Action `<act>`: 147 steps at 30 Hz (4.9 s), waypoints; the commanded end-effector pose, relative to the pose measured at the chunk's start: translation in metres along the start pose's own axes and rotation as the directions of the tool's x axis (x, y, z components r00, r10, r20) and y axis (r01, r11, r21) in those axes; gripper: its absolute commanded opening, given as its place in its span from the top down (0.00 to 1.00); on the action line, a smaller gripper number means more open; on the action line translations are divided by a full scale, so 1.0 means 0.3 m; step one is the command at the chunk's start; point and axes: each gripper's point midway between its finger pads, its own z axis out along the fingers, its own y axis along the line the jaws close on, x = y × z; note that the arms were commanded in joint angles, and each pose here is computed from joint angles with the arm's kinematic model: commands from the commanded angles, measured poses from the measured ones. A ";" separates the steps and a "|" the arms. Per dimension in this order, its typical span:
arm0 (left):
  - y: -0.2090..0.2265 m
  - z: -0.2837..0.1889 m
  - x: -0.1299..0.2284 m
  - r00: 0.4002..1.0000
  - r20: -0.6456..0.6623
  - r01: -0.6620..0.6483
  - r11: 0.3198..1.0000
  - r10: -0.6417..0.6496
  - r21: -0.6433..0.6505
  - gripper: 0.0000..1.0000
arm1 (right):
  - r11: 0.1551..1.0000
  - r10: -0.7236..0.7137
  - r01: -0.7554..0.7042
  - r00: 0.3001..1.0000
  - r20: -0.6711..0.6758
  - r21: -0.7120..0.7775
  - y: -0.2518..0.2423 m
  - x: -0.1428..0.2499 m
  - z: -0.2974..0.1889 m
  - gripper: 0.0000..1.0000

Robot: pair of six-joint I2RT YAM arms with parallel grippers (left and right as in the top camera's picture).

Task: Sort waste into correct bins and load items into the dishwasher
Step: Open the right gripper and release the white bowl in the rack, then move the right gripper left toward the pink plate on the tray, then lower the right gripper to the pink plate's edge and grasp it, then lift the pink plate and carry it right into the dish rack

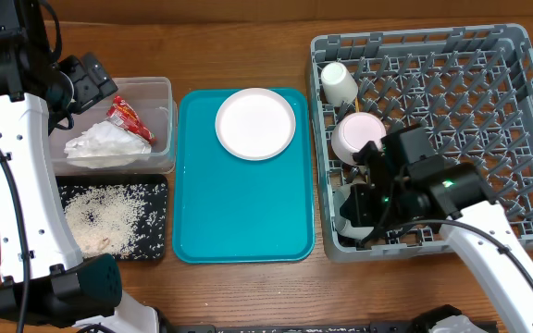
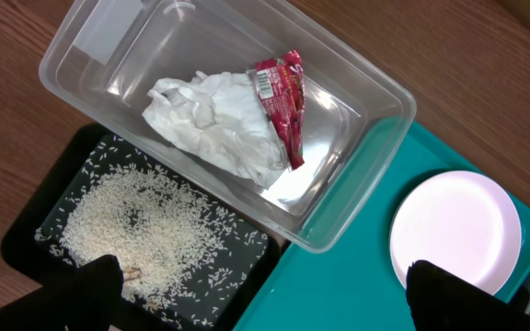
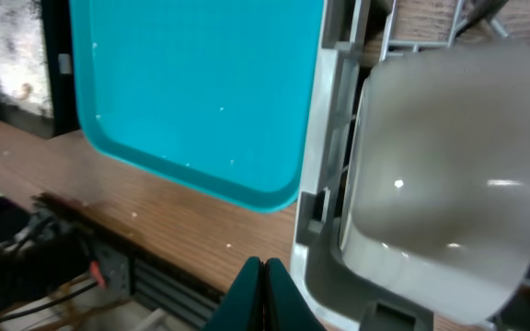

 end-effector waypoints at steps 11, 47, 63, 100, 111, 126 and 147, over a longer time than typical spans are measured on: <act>-0.003 -0.019 -0.003 1.000 0.014 -0.007 1.000 0.007 0.011 0.00 | 0.945 0.087 -0.101 0.995 0.056 0.310 -0.172 -0.035 0.076 0.96; -0.003 -0.019 -0.003 1.000 0.014 -0.007 1.000 0.007 0.011 0.00 | 0.984 -0.063 0.143 0.831 0.553 -0.103 0.298 -0.587 -0.057 0.88; -0.003 -0.019 -0.003 1.000 0.014 -0.008 1.000 0.007 0.011 0.00 | 0.977 -0.205 0.207 0.813 0.545 0.060 0.264 -0.722 0.588 0.76; -0.003 -0.019 -0.003 1.000 0.014 -0.007 1.000 0.007 0.011 0.00 | 0.846 -0.519 0.524 0.771 0.369 0.096 0.540 -0.532 0.529 0.68; -0.003 -0.019 -0.003 1.000 0.014 -0.008 1.000 0.007 0.011 0.00 | 0.857 -0.482 0.385 0.833 0.272 0.342 0.239 -0.618 0.499 0.62; -0.003 -0.019 -0.003 1.000 0.014 -0.007 1.000 0.007 0.011 0.00 | 0.857 -0.414 0.341 0.902 0.122 0.387 0.041 -0.569 0.654 0.63; -0.003 -0.019 -0.003 1.000 0.014 -0.007 1.000 0.007 0.011 0.00 | 0.812 -0.475 0.277 0.825 0.306 0.513 0.212 -0.772 0.217 0.96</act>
